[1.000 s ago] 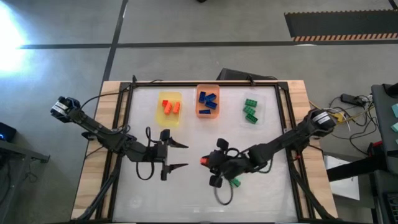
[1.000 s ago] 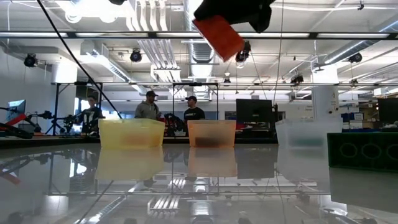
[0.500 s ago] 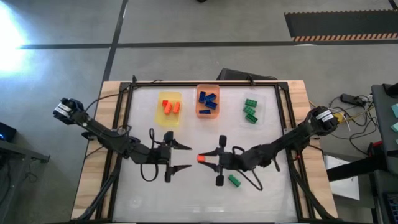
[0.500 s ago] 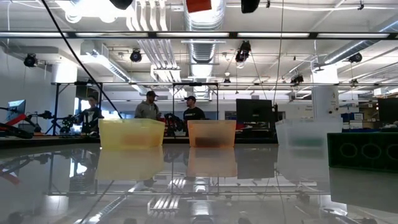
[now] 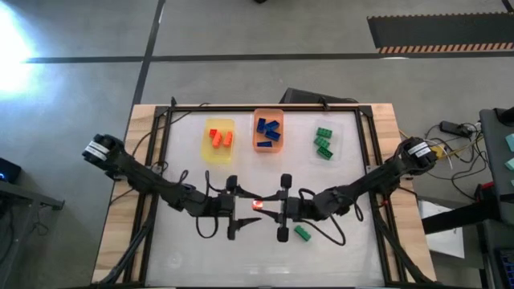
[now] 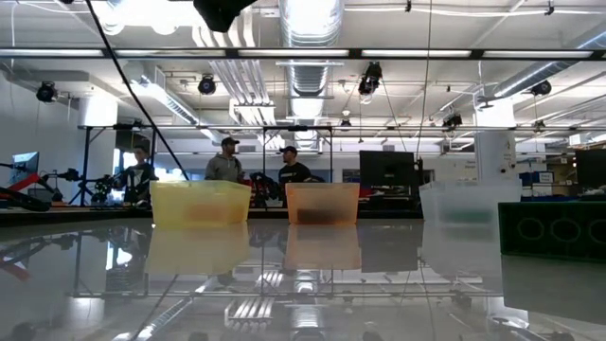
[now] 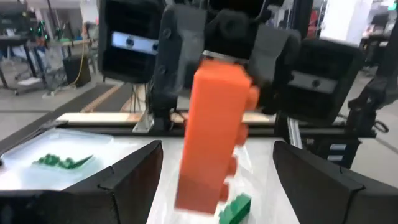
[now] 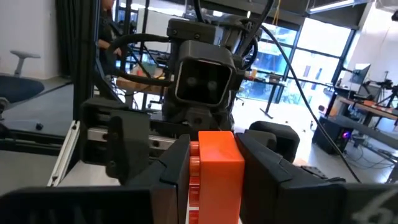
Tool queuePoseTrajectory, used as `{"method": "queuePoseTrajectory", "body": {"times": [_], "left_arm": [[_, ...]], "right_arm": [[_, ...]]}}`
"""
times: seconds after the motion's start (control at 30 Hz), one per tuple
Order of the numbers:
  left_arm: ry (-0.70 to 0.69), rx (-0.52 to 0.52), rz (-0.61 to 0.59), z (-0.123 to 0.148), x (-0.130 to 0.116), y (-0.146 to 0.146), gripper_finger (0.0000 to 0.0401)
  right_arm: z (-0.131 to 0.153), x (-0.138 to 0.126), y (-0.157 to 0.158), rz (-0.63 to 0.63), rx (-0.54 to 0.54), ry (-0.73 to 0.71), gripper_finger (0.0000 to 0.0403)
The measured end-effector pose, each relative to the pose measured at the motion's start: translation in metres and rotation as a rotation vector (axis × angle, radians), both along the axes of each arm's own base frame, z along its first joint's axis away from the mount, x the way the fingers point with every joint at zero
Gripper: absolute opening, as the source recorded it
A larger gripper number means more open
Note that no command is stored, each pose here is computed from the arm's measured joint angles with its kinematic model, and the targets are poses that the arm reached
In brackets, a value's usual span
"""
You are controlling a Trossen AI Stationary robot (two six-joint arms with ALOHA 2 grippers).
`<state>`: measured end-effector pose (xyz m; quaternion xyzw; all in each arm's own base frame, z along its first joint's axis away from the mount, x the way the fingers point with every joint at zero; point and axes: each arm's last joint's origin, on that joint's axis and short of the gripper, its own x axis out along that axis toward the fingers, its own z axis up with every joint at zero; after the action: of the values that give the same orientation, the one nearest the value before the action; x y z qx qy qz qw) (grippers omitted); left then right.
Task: Sort & place blocks by color
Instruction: Put the orange game piece into the yellow bin
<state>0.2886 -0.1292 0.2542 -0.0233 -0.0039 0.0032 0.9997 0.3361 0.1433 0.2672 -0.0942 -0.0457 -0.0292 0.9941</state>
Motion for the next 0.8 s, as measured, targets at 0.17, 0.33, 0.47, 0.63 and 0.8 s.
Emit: {"method": "queuePoseTrajectory", "body": {"times": [0.17, 0.33, 0.47, 0.63, 0.8], "left_arm": [[-0.040, 0.014, -0.010, -0.0014, 0.0043, -0.0024, 0.0284], [-0.041, 0.014, -0.014, -0.0011, 0.0048, -0.0018, 0.0242], [-0.044, 0.029, -0.013, -0.0001, 0.0043, -0.0015, 0.0178], [-0.036, 0.037, -0.014, -0.0008, 0.0045, -0.0011, 0.0092], [-0.036, 0.038, -0.011, -0.0009, 0.0046, -0.0007, 0.0077]], "right_arm": [[-0.0003, 0.0001, 0.0000, 0.000, 0.000, 0.002, 0.0093], [-0.0007, 0.0001, 0.0000, -0.001, -0.002, 0.006, 0.0093], [-0.0007, 0.0001, 0.0001, 0.001, -0.001, 0.006, 0.0093], [-0.0011, 0.0001, 0.0006, 0.009, 0.002, 0.008, 0.0102], [-0.0012, 0.0002, 0.0000, -0.004, 0.023, 0.007, 0.0138]]}}
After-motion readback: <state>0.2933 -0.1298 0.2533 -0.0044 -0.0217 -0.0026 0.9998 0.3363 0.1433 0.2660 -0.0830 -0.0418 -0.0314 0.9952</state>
